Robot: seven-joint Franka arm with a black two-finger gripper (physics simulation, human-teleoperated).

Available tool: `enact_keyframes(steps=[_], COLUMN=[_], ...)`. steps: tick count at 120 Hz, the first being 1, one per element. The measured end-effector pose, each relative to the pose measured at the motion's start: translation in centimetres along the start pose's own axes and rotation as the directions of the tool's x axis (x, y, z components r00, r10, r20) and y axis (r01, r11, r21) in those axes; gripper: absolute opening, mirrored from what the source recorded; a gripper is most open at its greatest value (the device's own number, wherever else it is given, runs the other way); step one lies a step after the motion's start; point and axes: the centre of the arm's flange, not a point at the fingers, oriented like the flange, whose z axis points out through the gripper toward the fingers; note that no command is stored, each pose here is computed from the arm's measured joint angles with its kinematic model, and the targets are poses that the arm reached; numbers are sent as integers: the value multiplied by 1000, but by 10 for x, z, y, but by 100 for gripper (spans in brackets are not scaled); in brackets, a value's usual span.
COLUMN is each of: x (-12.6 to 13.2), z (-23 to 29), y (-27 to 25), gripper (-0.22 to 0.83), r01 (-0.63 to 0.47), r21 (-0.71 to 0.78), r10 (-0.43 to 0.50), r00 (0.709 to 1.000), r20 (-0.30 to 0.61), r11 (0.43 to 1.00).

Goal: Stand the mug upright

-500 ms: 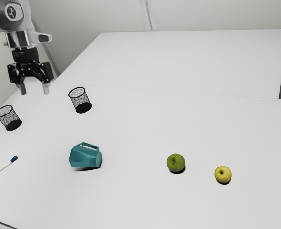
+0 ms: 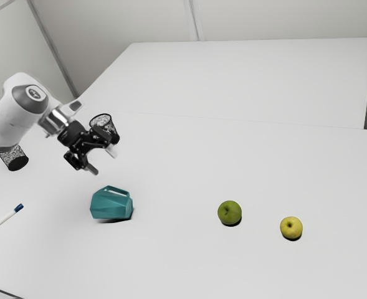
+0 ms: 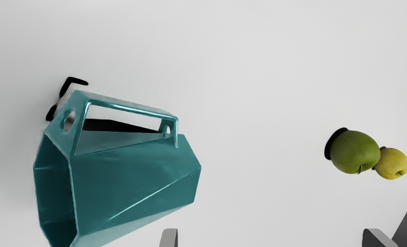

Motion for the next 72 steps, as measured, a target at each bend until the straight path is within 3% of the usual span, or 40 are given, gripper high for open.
enact_keyframes(steps=[11, 19, 42, 72], x=[1, 2, 11, 18], z=[-36, -40, 29, 51], y=[-71, -94, -82, -109], gripper=[60, 60, 60, 60], r01=[97, 113, 54, 34], r21=[-98, -135, -168, -203], r10=[-109, -135, -78, -70], r00=[986, 976, 987, 982], r20=[-125, -168, -137, -176], r11=[990, 984, 984, 979])
